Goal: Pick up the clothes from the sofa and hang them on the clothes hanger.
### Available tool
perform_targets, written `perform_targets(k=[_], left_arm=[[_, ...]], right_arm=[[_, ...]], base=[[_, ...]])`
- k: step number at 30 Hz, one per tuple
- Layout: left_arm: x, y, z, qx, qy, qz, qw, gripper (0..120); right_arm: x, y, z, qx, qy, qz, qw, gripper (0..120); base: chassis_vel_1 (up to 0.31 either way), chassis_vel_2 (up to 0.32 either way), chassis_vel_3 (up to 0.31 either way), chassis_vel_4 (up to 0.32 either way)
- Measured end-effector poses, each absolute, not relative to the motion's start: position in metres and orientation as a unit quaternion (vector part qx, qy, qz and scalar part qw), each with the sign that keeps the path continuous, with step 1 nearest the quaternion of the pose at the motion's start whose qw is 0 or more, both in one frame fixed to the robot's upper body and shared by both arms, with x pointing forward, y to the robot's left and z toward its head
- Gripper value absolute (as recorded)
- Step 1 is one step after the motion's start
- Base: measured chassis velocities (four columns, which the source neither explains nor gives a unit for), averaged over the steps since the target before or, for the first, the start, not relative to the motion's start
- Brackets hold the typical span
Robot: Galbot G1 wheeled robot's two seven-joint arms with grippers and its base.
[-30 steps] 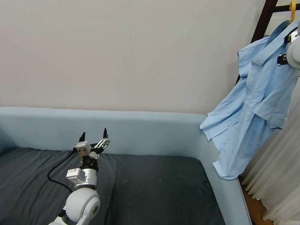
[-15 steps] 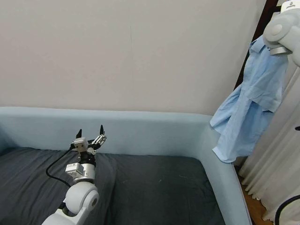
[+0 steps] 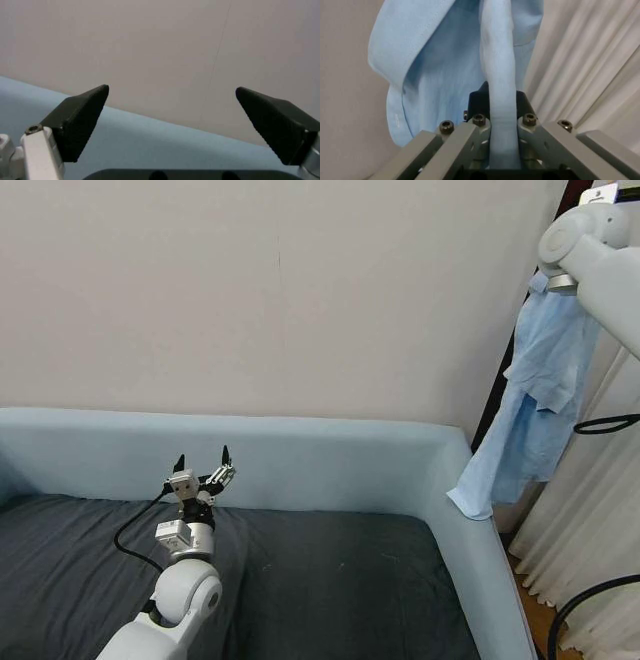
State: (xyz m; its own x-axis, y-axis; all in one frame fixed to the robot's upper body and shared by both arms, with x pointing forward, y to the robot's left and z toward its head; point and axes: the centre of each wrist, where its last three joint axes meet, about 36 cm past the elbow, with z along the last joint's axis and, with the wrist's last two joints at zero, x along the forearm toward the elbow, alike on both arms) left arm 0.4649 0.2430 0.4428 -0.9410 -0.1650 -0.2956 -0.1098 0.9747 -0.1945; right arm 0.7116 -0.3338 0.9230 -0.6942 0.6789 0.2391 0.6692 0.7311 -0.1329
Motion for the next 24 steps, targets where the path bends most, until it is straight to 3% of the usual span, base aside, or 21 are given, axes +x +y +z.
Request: perform_targets(k=[24], left_arm=[[0.470,0.250,0.441,-0.076,0.982,-0.081,0.153,100]], right_arm=[[0.731,-0.360,0.903,-0.359,-0.927,-0.053,0.098,1]], base=[[0.000,0.000,0.000,0.000]])
